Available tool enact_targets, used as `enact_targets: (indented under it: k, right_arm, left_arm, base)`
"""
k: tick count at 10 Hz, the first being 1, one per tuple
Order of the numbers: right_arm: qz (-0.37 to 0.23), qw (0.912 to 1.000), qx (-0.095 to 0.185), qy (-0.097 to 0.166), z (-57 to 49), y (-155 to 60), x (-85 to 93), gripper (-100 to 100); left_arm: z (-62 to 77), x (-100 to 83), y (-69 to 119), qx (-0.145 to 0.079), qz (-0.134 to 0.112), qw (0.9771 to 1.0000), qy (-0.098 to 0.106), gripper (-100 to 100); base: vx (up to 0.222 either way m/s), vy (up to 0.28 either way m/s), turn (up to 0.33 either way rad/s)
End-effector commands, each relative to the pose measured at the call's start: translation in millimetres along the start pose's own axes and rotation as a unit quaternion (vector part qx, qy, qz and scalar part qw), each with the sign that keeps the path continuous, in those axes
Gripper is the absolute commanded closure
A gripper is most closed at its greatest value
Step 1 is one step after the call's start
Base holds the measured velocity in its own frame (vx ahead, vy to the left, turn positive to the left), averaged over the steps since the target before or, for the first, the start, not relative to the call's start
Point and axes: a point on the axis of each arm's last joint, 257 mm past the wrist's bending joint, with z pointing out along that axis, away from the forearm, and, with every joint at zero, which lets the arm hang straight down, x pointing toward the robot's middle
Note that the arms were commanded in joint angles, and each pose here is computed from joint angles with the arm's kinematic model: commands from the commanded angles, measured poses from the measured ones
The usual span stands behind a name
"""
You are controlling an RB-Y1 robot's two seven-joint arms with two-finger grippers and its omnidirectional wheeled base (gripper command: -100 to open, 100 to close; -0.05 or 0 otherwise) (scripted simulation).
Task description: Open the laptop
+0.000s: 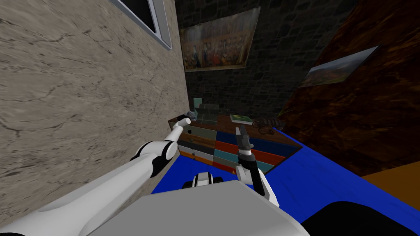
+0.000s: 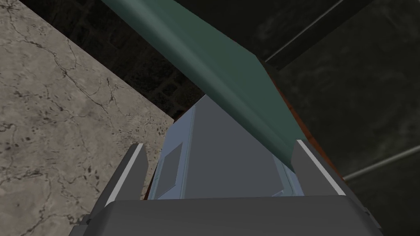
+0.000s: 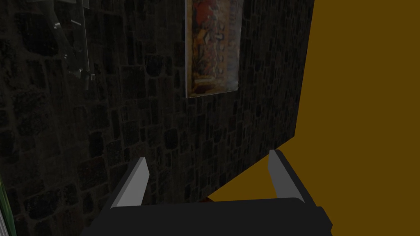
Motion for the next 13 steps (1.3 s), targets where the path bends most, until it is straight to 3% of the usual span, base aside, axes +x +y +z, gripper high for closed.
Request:
enact_targets:
  k: [1, 3, 6, 7, 8, 11, 12, 13]
  right_arm:
    - [0.0, 1.0, 0.0, 0.0, 0.0, 0.0, 0.0, 0]
    - [0.0, 1.0, 0.0, 0.0, 0.0, 0.0, 0.0, 0]
    - [0.0, 1.0, 0.0, 0.0, -0.1, 0.0, 0.0, 0]
    - [0.0, 1.0, 0.0, 0.0, 0.0, 0.0, 0.0, 0]
    - [0.0, 1.0, 0.0, 0.0, 0.0, 0.0, 0.0, 0]
    - [0.0, 1.0, 0.0, 0.0, 0.0, 0.0, 0.0, 0]
    - [0.0, 1.0, 0.0, 0.0, 0.0, 0.0, 0.0, 0]
    - [0.0, 1.0, 0.0, 0.0, 0.0, 0.0, 0.0, 0]
  left_arm:
    - [4.8, 14.1, 2.0, -0.02, -0.008, 0.9998, 0.002, -100]
    - [6.1, 21.0, 2.0, -0.03, -0.013, 0.9995, 0.002, -100]
    - [5.5, 17.4, 0.2, -0.027, -0.011, 0.9996, 0.0, -100]
    - [5.6, 17.7, -0.3, -0.027, -0.011, 0.9996, 0.0, 100]
    - [5.3, 19.2, 3.6, -0.03, -0.051, 0.9983, 0.002, 100]
    - [5.0, 21.4, 5.6, -0.031, -0.109, 0.9935, 0.005, 100]
    - [4.7, 22.8, 6.9, -0.032, -0.148, 0.9884, 0.007, 100]
    - [4.6, 23.5, 7.5, -0.033, -0.167, 0.9854, 0.008, 100]
  base:
    - [0.001, 0.001, -0.017]
    - [0.002, 0.001, -0.014]
    - [0.057, -0.006, -0.003]
    - [0.005, -0.004, -0.014]
    - [0.009, 0.028, 0.029]
    - [0.011, 0.059, 0.01]
    - [0.006, 0.063, 0.034]
    - [0.003, 0.065, 0.023]
